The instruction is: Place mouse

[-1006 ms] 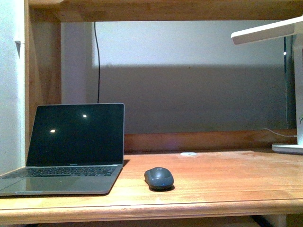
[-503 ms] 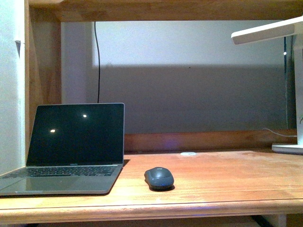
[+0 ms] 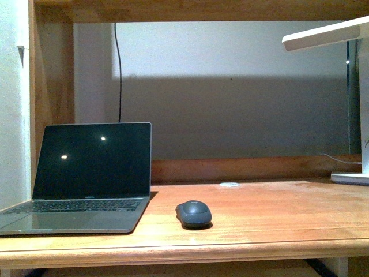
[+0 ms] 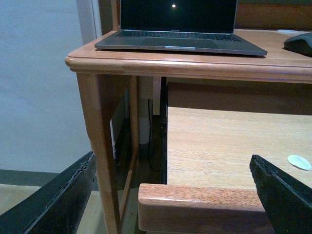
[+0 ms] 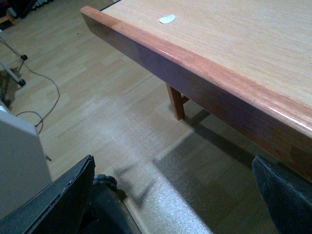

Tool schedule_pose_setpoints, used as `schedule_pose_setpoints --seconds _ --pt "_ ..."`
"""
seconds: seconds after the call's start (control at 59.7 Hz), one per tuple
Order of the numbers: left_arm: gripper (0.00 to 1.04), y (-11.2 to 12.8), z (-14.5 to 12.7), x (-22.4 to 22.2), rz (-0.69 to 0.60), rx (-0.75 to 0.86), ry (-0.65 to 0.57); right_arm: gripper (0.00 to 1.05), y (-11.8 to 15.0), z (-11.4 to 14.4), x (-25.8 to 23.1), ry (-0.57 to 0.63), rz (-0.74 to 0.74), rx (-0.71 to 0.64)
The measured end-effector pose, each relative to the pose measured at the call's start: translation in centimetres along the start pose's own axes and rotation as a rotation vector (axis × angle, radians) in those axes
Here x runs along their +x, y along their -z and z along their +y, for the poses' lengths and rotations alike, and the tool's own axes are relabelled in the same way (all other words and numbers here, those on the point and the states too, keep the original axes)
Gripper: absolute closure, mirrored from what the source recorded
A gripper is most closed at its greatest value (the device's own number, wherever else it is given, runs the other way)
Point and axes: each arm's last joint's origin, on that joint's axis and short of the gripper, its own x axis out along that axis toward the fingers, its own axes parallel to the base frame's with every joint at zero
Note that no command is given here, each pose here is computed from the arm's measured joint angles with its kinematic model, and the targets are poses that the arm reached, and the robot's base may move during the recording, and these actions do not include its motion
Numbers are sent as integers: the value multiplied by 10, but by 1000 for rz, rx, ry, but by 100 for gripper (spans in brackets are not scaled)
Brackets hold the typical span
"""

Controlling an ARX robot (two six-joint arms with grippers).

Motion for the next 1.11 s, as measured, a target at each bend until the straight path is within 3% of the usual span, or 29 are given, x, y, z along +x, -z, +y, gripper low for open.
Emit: schedule_pose_setpoints --seconds 1.106 --pt "8 0 0 0 0 0 0 7 -29 4 97 -7 43 -27"
